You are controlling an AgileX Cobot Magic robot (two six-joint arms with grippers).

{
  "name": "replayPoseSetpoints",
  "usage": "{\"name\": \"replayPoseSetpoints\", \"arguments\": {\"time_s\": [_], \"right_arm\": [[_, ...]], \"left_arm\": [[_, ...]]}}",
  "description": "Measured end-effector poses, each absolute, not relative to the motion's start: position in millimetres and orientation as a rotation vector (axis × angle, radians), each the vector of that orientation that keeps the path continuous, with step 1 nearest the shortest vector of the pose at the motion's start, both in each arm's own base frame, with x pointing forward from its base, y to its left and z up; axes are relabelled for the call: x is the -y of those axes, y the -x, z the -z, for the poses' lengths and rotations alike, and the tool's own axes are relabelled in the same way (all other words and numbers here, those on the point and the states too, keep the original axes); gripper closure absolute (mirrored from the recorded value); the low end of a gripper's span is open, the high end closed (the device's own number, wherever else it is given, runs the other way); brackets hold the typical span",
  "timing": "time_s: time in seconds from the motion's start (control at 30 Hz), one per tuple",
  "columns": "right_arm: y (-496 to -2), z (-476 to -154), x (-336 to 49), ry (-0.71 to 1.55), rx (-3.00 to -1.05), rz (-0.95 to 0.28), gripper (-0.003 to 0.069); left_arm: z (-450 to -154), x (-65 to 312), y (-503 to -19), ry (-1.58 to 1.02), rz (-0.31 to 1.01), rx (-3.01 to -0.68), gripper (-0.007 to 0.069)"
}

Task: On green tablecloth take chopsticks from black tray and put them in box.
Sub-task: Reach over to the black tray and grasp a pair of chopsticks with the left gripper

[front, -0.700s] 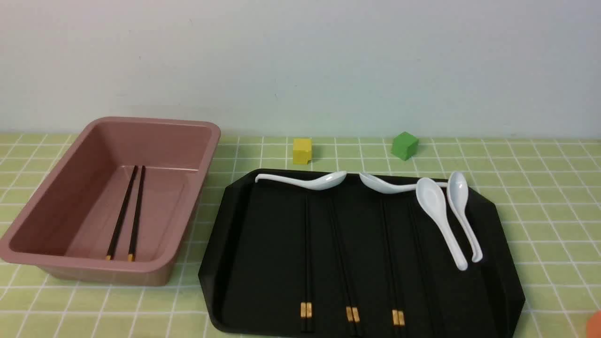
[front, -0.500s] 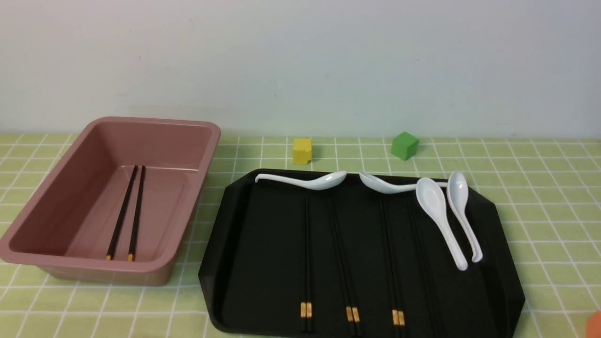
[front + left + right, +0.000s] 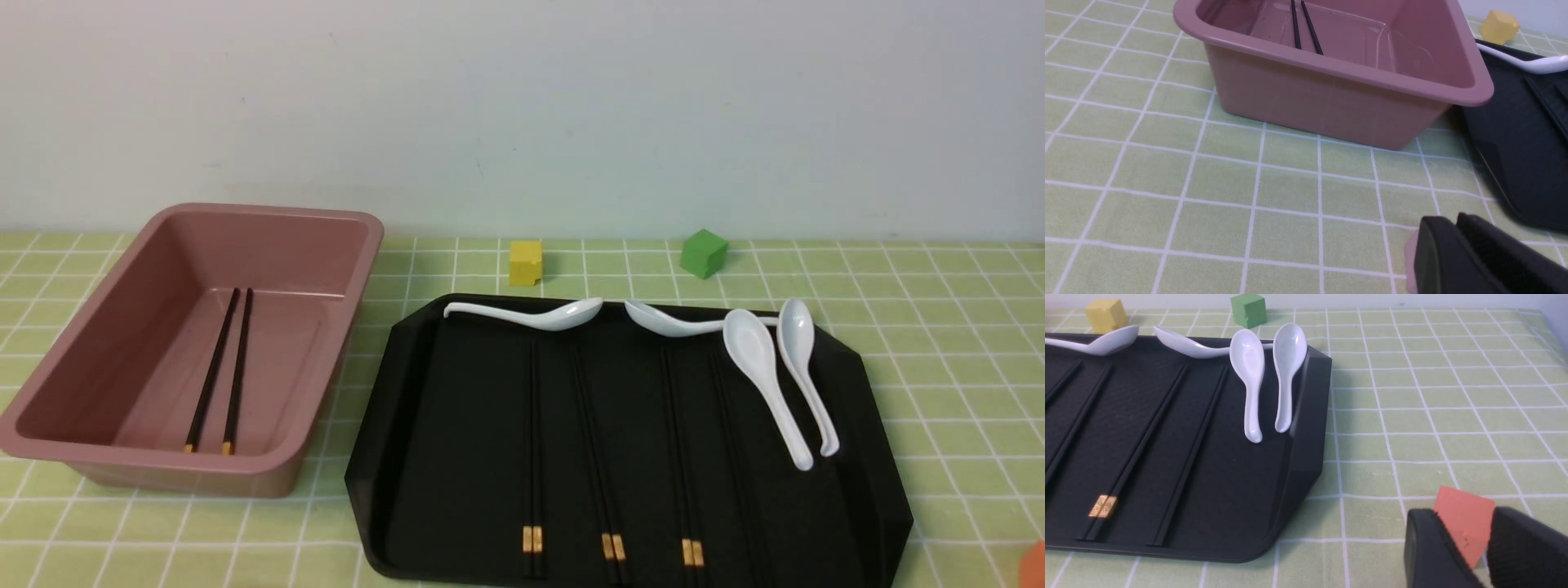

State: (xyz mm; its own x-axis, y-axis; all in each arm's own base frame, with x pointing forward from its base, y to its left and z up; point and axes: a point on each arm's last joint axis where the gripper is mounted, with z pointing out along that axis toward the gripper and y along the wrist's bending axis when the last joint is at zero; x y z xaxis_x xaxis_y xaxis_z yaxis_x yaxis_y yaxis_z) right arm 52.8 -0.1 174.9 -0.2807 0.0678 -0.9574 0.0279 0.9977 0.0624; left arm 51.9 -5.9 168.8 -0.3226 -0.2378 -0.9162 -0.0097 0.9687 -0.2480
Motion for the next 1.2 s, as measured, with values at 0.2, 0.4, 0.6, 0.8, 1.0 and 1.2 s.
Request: {"name": "replayPoseSetpoints", "arguments": {"time_s": [0.2,0.4,0.6,0.8,1.0,1.2], "right_arm": [[-52.8,-174.9,0.2,-0.069,-1.855,-0.038,0.0419],[-52.8,-174.9,0.2,-0.069,-1.855,-0.038,0.0419],[-52.8,-174.9,0.1,-0.069,-1.855,-0.038,0.0419],[-52.8,-174.9,0.1,-0.069,-1.855,-0.038,0.0419],[-52.8,-174.9,0.1,-0.069,-1.855,-0.038,0.0419],[-52.8,-174.9,0.1,-0.069,-1.855,-0.038,0.0419]], "left_arm": [[-168.8,5.9,-51.9,0.179,0.231,-1.889,0.0564],[-168.8,5.8,-51.9,0.178,0.230,-1.889,0.0557],[-169.2,8.2,-51.8,0.271,0.334,-1.881,0.0554],[-174.8,20.8,-51.3,0.778,0.916,-1.761,0.0550],[-183.7,26.3,-51.6,1.089,1.298,-1.579,0.0549],[-195.7,19.4,-54.1,1.168,1.383,-1.386,0.0547]]}}
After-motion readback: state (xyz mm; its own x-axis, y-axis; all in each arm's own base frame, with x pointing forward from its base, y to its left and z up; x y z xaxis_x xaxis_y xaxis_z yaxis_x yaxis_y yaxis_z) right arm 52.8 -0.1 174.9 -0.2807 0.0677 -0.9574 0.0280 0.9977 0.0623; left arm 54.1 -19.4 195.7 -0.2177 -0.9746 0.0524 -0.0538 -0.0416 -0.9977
